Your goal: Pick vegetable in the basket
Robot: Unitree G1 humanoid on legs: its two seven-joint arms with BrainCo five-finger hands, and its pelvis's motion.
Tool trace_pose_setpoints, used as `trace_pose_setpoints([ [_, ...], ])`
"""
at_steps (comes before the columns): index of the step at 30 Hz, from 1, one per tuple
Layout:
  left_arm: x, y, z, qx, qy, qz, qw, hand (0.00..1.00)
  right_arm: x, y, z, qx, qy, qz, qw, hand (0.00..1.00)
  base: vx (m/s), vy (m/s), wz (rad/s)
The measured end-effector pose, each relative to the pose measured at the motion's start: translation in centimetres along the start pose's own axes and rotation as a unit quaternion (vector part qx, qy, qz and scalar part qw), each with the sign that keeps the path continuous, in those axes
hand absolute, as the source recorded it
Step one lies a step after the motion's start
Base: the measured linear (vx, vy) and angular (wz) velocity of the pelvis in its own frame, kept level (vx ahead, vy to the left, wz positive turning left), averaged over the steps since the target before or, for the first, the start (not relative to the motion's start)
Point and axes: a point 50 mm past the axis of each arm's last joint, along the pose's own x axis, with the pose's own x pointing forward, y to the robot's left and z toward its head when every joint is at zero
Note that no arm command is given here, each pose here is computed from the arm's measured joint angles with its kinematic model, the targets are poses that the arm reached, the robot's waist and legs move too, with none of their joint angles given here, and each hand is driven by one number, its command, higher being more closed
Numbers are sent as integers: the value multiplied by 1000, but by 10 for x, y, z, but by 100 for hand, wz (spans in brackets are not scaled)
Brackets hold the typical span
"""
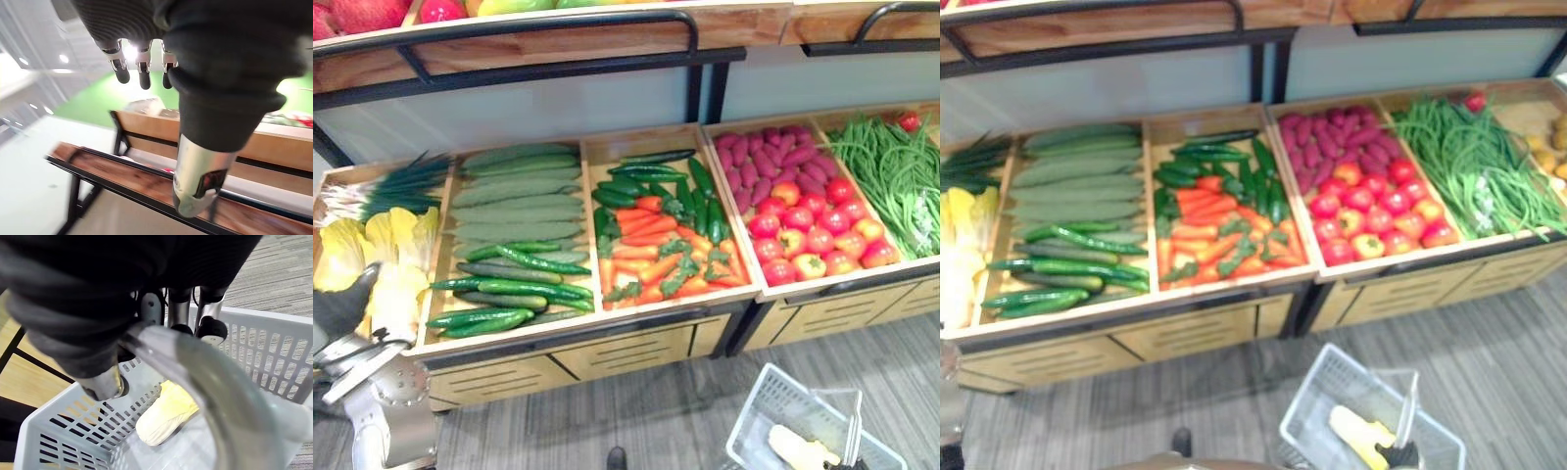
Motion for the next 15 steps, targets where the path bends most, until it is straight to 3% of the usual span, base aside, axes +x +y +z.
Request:
trace_pose_setpoints([
  [4,-4,-26,43,-53,-157,-137,977,0,1,-2,6,-9,-20,3,1000,100,-13,18,-18],
  [8,-20,-45,68,-80,-244,-232,938,0,3,-5,17,-14,-43,-1,999,100,-10,12,-12],
  [15,-15,-74,71,-79,-260,-309,911,0,6,-13,36,-34,-82,-11,996,100,8,11,-11],
])
